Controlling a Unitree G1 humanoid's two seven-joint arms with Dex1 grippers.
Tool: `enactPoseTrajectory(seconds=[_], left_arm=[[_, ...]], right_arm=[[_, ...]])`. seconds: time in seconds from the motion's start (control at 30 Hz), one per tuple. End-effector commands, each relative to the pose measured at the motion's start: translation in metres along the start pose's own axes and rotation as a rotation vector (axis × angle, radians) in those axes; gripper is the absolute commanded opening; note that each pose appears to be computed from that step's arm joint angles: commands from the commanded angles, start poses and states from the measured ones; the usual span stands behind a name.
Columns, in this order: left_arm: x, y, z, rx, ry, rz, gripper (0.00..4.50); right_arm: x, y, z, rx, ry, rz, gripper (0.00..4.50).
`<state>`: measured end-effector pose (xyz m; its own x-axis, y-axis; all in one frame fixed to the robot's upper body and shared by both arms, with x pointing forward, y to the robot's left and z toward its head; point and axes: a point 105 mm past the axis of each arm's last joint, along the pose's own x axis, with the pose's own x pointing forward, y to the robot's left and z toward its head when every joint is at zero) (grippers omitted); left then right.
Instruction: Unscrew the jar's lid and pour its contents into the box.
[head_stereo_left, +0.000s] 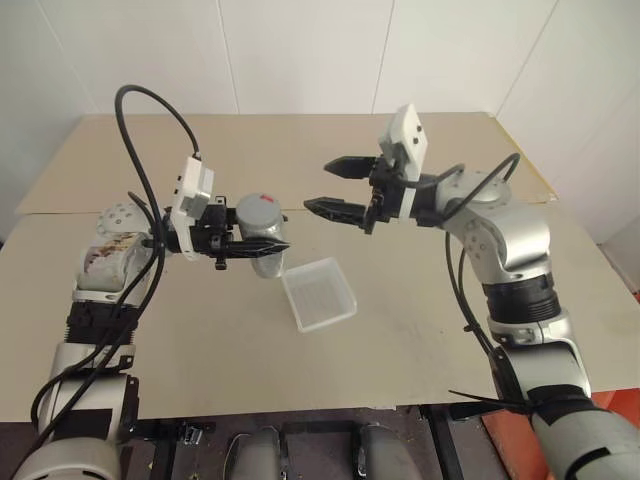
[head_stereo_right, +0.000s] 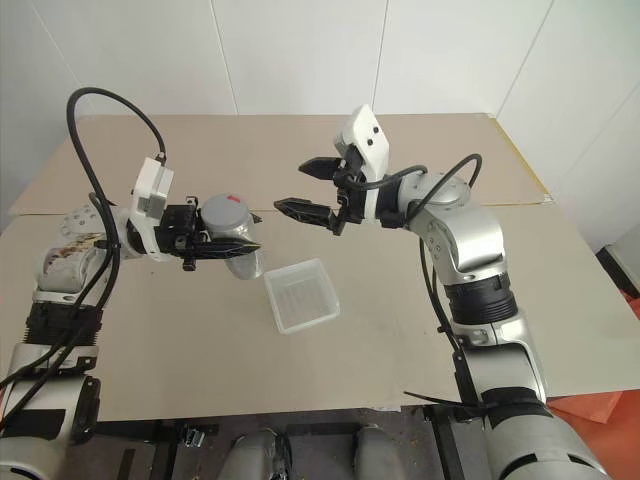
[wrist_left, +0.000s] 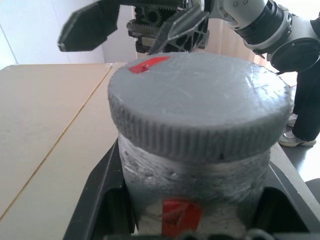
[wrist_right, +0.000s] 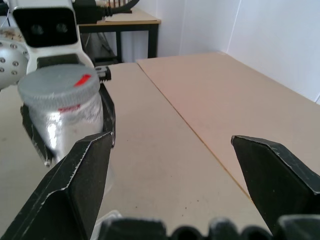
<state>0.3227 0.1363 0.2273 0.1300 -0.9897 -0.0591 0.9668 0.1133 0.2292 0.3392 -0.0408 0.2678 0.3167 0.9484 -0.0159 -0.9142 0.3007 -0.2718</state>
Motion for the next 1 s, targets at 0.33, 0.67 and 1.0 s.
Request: enactPoseTrajectory(seconds=[0.33, 0.67, 1.0], left_arm=[[0.018, 0.006, 0.013, 0.059, -0.047, -0.027, 2.03], [0.012, 0.005, 0.014, 0.063, -0.033, -0.030, 2.03], [0.005, 0.003, 0.014, 0.059, -0.022, -0.021, 2.03]], right_arm=[[0.049, 0.039, 0.040, -0.113, -0.083, 0.063, 4.47], [0.054, 0.027, 0.034, -0.105, -0.062, -0.002, 4.47], [0.032, 0.014, 0.031, -0.097, -0.062, -0.039, 4.47]])
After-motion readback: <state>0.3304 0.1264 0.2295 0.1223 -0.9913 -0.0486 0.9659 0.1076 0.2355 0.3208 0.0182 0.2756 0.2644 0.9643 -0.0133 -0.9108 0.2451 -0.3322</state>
